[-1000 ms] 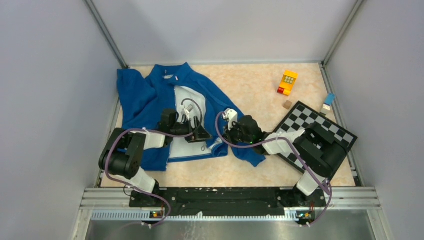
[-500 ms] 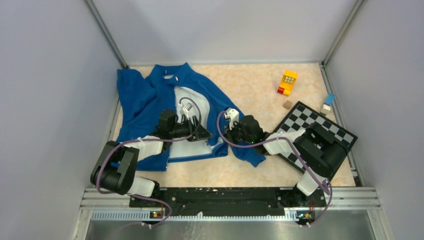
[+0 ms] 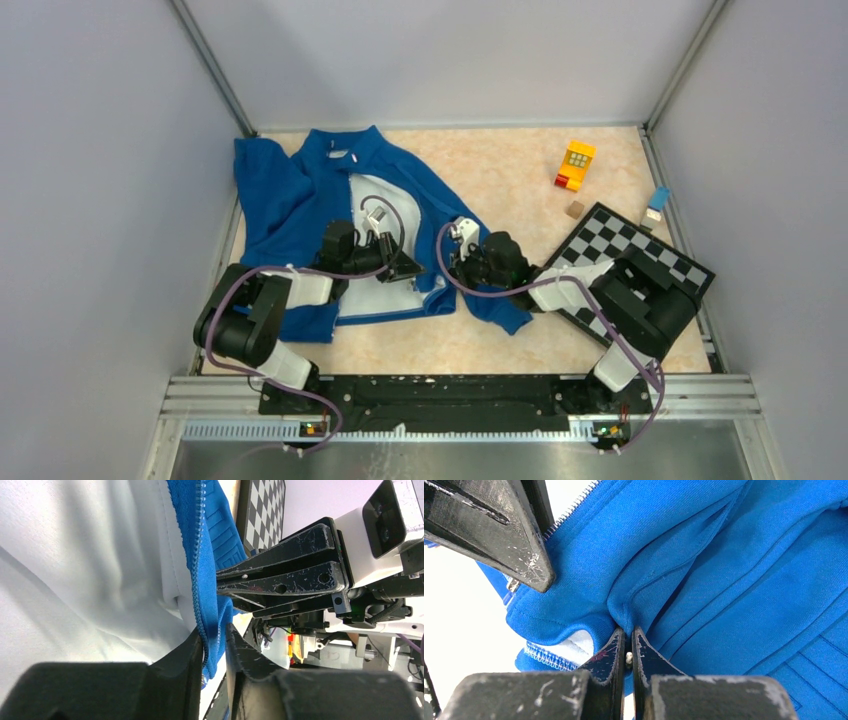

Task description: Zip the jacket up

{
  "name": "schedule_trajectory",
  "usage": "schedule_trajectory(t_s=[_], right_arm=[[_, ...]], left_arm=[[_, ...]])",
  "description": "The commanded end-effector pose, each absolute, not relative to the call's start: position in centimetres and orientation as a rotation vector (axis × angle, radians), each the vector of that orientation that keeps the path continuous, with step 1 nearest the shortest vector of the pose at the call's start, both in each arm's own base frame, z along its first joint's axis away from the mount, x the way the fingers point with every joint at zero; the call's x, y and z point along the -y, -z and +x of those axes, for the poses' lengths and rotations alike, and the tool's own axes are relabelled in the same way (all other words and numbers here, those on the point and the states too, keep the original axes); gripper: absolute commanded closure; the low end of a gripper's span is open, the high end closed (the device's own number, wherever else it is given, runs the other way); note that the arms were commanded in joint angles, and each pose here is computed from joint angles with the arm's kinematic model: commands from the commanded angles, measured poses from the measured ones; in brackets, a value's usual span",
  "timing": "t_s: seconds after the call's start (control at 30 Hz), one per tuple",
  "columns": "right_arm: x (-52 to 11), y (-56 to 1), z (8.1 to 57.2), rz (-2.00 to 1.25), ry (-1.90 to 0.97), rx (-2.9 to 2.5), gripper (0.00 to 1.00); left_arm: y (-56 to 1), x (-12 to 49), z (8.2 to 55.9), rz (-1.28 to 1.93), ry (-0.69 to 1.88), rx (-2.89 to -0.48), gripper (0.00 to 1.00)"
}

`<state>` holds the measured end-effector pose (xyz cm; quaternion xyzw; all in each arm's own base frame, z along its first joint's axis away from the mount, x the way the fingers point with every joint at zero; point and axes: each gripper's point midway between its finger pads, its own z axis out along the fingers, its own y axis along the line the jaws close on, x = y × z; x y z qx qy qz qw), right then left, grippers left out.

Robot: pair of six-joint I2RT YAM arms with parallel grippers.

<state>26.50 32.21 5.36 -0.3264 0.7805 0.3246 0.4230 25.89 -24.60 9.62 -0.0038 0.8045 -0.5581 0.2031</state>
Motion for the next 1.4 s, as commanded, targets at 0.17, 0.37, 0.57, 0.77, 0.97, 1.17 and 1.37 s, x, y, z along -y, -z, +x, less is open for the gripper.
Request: schedule_trajectory(t_s=[0.17,0.37,0.57,0.77,0.97,1.17,1.37], right_arm=[[-32.2,-6.9,26.6,-0.784,-0.833,-1.929,1.00],[-32.1,-8.3,27.1,-0.739,-0.819,-1.947,0.92],[-32.3,-11.6,26.8,-0.728,-0.808,-1.902,0.64],[-32.0,-15.1,27.8,-0.453,-0.841,-2.047,0.45],[-33.3,-16.6,28.4,-0.133,-0.934,-2.240,0.40],[-35.9,-17.1,30.4,-0.078,-0.973,-2.246,0.34],[-38.8,-14.6,32.4,-0.139,-0.890,-2.302,0.34]], left_arm=[[-11.2,24.7,26.8,0.082,1.483,-2.192,0.99],[-11.1,24.8,26.7,0.034,1.209,-2.293,1.00],[-12.2,23.7,27.3,-0.167,1.038,-2.265,1.00],[-12.8,24.0,27.6,-0.109,0.996,-2.260,1.00],[-12.2,24.2,27.5,0.022,0.971,-2.253,1.00],[-12.0,24.4,27.2,0.062,0.977,-2.257,1.00],[-12.1,24.6,27.1,0.098,0.966,-2.252,1.00]])
